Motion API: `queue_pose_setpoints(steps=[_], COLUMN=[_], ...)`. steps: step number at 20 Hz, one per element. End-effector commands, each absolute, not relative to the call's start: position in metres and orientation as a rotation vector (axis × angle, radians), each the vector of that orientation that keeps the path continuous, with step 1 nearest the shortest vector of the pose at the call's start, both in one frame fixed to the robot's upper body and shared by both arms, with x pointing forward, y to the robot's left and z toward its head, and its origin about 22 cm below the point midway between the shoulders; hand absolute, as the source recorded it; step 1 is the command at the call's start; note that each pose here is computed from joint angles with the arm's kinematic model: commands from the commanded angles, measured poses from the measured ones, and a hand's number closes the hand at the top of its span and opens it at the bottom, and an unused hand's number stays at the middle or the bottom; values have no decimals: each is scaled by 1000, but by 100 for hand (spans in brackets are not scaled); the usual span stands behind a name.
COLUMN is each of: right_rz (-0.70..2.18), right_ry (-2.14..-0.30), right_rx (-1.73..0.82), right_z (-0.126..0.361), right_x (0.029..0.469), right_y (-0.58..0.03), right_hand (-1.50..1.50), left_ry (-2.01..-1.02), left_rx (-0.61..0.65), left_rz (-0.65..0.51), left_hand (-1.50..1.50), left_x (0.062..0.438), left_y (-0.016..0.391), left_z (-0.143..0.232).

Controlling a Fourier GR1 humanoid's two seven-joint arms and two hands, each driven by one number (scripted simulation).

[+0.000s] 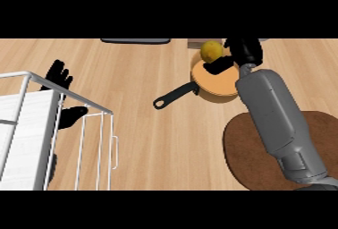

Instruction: Pick the lemon from the cutting board and place it in the pot

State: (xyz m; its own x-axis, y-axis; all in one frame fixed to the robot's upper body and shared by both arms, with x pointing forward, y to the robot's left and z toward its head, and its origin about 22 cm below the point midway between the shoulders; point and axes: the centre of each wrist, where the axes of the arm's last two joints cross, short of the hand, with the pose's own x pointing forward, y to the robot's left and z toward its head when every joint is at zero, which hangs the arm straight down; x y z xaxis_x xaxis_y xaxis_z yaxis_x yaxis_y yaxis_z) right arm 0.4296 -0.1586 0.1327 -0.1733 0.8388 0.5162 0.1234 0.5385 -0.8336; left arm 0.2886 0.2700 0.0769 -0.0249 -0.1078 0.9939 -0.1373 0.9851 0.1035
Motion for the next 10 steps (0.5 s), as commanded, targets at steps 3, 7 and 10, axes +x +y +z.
queue_pose_setpoints(steps=[3, 7, 10], right_rz=[792, 564, 409], right_ry=[-1621, -1772, -1833], right_rx=[-533, -323, -242], right_z=[107, 119, 119], right_x=[443, 446, 447], right_y=[-159, -165, -184], right_hand=[-150, -150, -150], left_ry=[-1623, -1620, -1614], left_rx=[162, 173, 189], left_rz=[30, 56, 57], left_hand=[0, 0, 0], left_x=[286, 288, 287], left_y=[259, 263, 269], left_z=[87, 75, 67])
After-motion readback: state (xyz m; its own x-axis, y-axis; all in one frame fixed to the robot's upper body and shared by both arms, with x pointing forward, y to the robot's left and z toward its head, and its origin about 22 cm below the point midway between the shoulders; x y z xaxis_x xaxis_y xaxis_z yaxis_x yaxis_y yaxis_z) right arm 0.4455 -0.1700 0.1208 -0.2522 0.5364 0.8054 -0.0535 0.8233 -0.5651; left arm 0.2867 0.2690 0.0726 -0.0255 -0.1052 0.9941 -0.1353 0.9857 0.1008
